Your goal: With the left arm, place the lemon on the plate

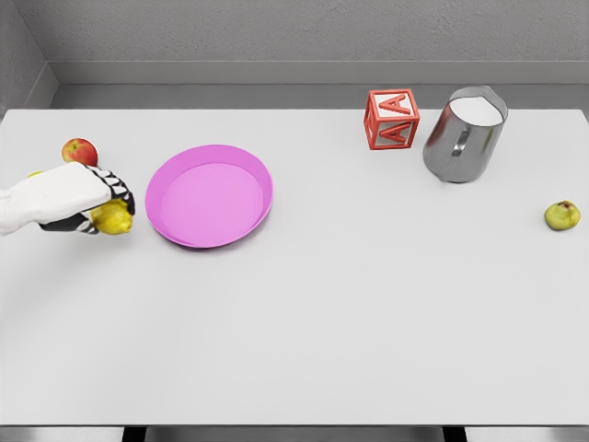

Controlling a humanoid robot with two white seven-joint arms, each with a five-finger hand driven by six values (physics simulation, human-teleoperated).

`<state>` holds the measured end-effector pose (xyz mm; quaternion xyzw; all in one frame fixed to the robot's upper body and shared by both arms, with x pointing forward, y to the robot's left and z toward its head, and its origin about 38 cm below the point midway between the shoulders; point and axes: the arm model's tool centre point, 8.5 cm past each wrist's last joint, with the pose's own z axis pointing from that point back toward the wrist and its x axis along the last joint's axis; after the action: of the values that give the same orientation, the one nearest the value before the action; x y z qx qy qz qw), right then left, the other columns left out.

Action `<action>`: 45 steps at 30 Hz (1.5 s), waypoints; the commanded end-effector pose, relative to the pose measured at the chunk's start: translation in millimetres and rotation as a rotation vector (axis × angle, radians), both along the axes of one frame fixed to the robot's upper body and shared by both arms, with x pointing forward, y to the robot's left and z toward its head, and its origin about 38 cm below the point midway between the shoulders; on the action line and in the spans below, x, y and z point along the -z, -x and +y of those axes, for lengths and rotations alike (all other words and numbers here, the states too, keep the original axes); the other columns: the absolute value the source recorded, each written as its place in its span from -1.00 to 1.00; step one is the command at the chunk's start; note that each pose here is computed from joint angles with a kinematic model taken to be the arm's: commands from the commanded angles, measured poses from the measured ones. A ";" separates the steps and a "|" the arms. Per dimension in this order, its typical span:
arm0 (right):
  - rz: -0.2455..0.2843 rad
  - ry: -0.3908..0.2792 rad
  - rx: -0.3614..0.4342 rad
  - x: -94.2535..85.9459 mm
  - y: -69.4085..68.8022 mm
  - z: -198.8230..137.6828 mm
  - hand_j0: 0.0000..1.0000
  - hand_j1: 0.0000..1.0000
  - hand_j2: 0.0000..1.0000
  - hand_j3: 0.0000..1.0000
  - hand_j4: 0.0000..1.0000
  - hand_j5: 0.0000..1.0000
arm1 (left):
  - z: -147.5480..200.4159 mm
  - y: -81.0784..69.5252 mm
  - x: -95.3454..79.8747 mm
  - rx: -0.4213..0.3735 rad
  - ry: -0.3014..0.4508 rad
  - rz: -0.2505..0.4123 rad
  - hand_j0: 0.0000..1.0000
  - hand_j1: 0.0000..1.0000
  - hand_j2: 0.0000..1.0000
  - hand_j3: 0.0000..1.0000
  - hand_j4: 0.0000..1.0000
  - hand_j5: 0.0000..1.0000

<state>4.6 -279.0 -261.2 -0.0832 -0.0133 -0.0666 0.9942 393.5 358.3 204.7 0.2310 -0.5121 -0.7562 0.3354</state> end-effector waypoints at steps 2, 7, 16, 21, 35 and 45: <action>0.000 0.001 0.000 0.0 0.0 -0.1 1.00 1.00 1.00 1.00 1.00 1.00 | -7.3 -0.8 -0.7 0.010 0.024 -0.008 -0.07 -0.07 -0.07 -0.07 -0.07 -0.07; 0.000 -0.001 0.000 0.0 0.0 0.0 1.00 1.00 1.00 1.00 1.00 1.00 | -14.1 -4.9 -3.0 0.016 0.038 -0.023 -0.07 -0.07 -0.07 -0.07 -0.07 -0.07; 0.000 -0.001 0.000 0.0 0.0 0.0 1.00 1.00 1.00 1.00 1.00 1.00 | -28.1 -11.8 -4.2 0.028 0.084 -0.041 -0.08 -0.08 -0.08 -0.08 -0.08 -0.08; 0.000 -0.001 0.000 0.0 0.0 0.0 1.00 1.00 1.00 1.00 1.00 1.00 | -33.6 -14.0 -5.0 0.032 0.104 -0.048 -0.08 -0.08 -0.08 -0.08 -0.08 -0.08; 0.000 0.001 0.000 0.0 0.0 -0.1 1.00 1.00 1.00 1.00 1.00 1.00 | -69.6 -21.9 -0.4 0.068 0.180 -0.069 -0.07 -0.07 -0.07 -0.07 -0.07 -0.07; 0.000 0.001 0.000 0.0 0.0 -0.1 1.00 1.00 1.00 1.00 1.00 1.00 | -60.3 -24.1 -14.5 0.060 0.173 -0.097 1.00 1.00 1.00 1.00 1.00 1.00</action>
<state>4.6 -279.0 -261.2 -0.0832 -0.0133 -0.0666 0.9942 416.7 287.7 208.0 0.2090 -0.5993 -0.7089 0.3076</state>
